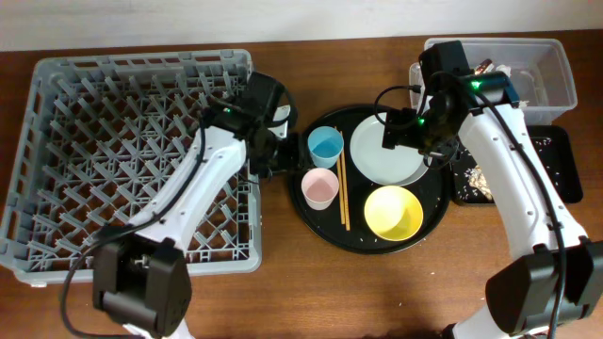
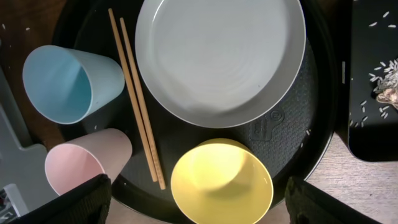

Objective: Sort waste into correct bins and load items into the dishwasher rack
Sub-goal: 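Grasp the pink cup with the right gripper, then hand the pink cup from the right gripper to the left gripper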

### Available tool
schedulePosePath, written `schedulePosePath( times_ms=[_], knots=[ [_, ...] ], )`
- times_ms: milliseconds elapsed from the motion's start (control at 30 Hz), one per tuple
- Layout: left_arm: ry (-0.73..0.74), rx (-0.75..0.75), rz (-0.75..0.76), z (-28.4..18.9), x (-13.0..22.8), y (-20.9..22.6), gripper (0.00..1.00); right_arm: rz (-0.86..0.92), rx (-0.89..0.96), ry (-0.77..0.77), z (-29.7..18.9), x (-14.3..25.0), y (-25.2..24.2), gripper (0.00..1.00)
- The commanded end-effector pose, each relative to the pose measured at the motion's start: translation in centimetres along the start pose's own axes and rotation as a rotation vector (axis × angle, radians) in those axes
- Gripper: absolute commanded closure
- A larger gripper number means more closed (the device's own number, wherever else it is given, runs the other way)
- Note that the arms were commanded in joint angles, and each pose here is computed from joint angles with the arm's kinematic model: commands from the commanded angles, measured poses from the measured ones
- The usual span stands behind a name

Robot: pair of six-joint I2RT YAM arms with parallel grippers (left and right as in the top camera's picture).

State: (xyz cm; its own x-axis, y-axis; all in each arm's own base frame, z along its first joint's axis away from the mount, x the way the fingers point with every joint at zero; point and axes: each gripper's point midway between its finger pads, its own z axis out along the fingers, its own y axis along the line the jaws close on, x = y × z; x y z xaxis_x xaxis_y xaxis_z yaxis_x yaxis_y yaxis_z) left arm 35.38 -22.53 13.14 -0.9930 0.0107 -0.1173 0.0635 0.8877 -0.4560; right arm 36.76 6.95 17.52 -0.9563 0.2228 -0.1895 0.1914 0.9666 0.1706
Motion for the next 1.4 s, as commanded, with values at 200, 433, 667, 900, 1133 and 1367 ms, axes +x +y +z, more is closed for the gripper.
schedulePosePath(
  times_ms=[200,433,667,900,1133,1367],
  knots=[
    [-0.007,-0.107,-0.096,0.1,-1.0,3.6,0.51,-0.096,-0.071,0.049,1.8,2.5,4.3,0.23],
    [-0.223,-0.084,-0.148,-8.0,-5.3,7.4,0.50,-0.138,-0.112,0.097,6.9,7.0,8.9,0.38],
    [-0.265,-0.076,-0.144,-8.7,-6.3,7.6,0.38,-0.133,-0.152,0.103,11.5,9.0,8.7,0.54],
    [-0.242,-0.010,-0.137,-8.5,-6.0,6.5,0.08,-0.120,-0.206,0.044,7.0,7.1,9.2,0.96],
    [-0.206,0.991,0.339,-18.4,-4.7,-6.3,0.01,-0.346,-1.008,-0.296,-10.9,0.3,14.0,0.96],
    [-0.148,1.112,0.444,-19.4,-2.8,-8.7,0.01,-0.591,-1.211,-0.365,-12.4,1.1,20.1,0.96]
  ],
)
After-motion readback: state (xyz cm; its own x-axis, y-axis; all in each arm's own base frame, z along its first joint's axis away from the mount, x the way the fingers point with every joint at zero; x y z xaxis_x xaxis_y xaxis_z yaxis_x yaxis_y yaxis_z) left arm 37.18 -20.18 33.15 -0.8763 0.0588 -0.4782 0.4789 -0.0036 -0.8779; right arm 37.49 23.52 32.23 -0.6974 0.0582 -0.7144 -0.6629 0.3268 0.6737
